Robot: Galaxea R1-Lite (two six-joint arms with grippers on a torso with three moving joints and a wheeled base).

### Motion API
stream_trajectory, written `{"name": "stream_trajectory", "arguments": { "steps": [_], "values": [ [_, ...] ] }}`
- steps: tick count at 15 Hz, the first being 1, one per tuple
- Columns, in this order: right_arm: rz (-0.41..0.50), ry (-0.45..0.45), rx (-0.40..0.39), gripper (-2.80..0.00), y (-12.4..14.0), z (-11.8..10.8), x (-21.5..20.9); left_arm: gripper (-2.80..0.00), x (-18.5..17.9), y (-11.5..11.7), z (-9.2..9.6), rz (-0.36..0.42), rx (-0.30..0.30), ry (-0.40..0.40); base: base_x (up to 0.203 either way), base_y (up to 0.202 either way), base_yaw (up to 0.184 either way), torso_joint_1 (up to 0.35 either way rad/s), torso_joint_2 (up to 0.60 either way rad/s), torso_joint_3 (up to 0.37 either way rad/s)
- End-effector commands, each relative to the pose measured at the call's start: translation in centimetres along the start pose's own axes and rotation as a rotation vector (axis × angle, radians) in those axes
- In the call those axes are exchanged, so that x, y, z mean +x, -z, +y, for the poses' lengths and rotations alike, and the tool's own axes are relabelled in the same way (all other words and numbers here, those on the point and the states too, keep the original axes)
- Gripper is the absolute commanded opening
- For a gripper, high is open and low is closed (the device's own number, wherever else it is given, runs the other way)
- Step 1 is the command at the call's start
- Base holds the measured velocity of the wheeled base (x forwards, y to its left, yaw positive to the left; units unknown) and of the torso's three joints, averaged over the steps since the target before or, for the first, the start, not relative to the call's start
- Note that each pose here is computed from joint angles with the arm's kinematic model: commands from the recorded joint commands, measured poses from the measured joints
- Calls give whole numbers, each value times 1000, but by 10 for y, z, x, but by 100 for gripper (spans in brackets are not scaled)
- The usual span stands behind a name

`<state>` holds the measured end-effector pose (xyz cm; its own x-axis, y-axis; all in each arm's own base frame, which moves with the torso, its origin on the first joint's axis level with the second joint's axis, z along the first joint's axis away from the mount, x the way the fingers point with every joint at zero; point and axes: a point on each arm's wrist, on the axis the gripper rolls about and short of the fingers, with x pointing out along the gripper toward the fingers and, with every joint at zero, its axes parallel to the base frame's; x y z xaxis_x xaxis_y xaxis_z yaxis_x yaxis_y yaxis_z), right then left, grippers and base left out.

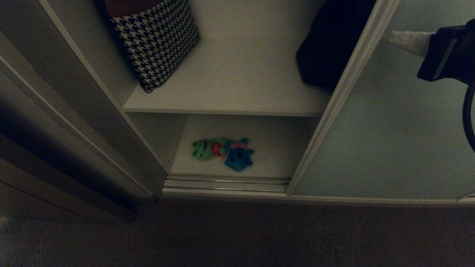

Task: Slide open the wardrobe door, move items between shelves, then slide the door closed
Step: Close the door

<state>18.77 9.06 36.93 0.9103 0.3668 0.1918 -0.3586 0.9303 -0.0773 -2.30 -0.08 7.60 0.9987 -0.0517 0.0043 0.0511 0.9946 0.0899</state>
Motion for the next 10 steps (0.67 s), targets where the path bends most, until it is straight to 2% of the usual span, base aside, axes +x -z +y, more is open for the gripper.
{"name": "stream_trajectory", "arguments": {
  "steps": [1, 3, 6, 10],
  "values": [
    [15, 10, -2, -280, 6, 1, 12, -280, 0, 0, 0, 3, 1, 1, 0, 0, 0, 0, 0, 0],
    [27, 21, 2, -280, 11, 2, 16, -280, 0, 0, 0, 1, 1, 1, 0, 0, 0, 0, 0, 0],
    [20, 43, 54, -280, 13, 1, 23, -280, 0, 0, 0, 1, 1, 1, 0, 0, 0, 0, 0, 0],
    [-3, 53, 56, -280, 10, -1, 30, -280, 0, 0, 0, 1, 1, 1, 0, 0, 0, 0, 0, 0]
  ]
}}
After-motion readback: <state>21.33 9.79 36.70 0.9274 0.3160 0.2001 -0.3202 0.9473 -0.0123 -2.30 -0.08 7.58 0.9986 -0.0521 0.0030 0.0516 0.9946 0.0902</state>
